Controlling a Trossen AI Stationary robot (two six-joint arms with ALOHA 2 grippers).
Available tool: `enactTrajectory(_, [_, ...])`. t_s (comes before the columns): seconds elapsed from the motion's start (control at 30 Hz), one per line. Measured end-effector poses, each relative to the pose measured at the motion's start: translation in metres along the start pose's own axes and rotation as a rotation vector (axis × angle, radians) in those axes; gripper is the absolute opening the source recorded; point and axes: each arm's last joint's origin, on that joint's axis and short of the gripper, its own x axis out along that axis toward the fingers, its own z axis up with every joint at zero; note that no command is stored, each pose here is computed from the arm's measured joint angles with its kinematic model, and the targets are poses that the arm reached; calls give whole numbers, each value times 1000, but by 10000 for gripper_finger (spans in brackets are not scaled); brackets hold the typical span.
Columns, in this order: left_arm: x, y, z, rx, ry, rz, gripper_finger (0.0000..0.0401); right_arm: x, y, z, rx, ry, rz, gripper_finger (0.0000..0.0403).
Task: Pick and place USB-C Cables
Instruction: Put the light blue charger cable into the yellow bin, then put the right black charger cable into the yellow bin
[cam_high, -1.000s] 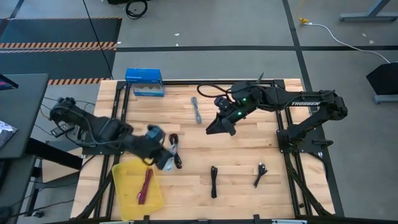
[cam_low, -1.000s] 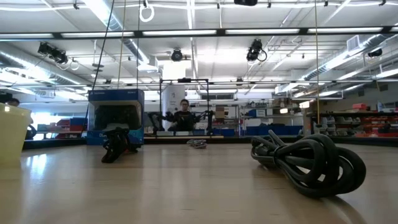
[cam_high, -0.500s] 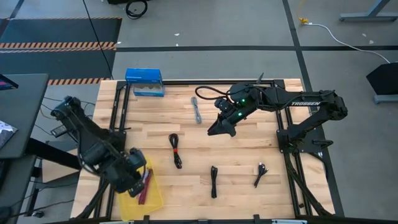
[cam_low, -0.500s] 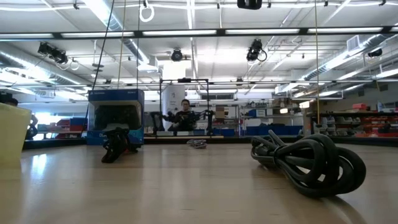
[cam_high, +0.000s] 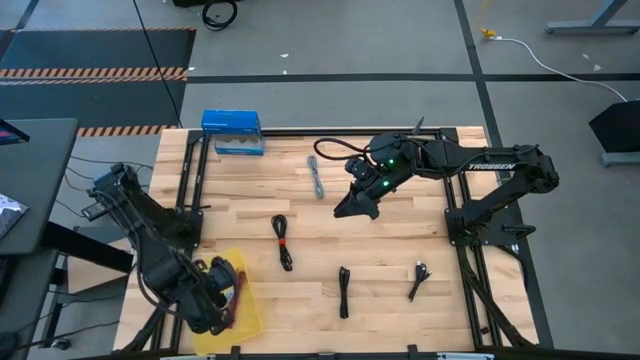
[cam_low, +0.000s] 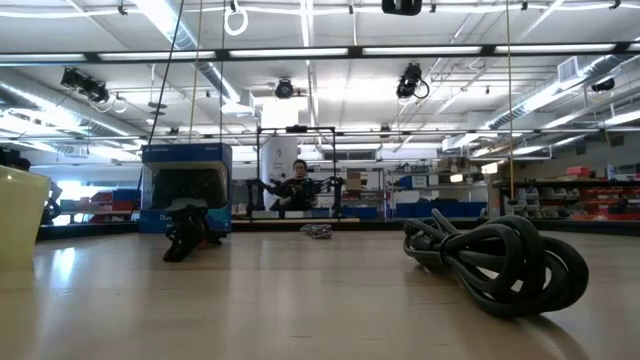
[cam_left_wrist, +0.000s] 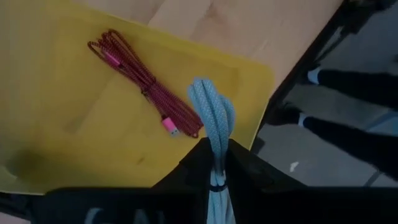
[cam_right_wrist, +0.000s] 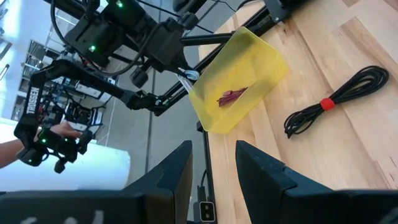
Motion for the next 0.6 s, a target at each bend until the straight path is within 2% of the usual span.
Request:
enactTrajectory(0.13, [0, -1, 0, -10, -7, -13, 74, 0, 0, 0, 0, 0, 0, 128])
enactTrajectory(0.47, [0, -2, 0, -28, 21, -19, 176, 0, 0, 0, 10, 5, 5, 128])
enactTrajectory(0.6, [-2, -7, 12, -63, -49, -92, 196, 1, 0, -3, 29, 35, 4, 128])
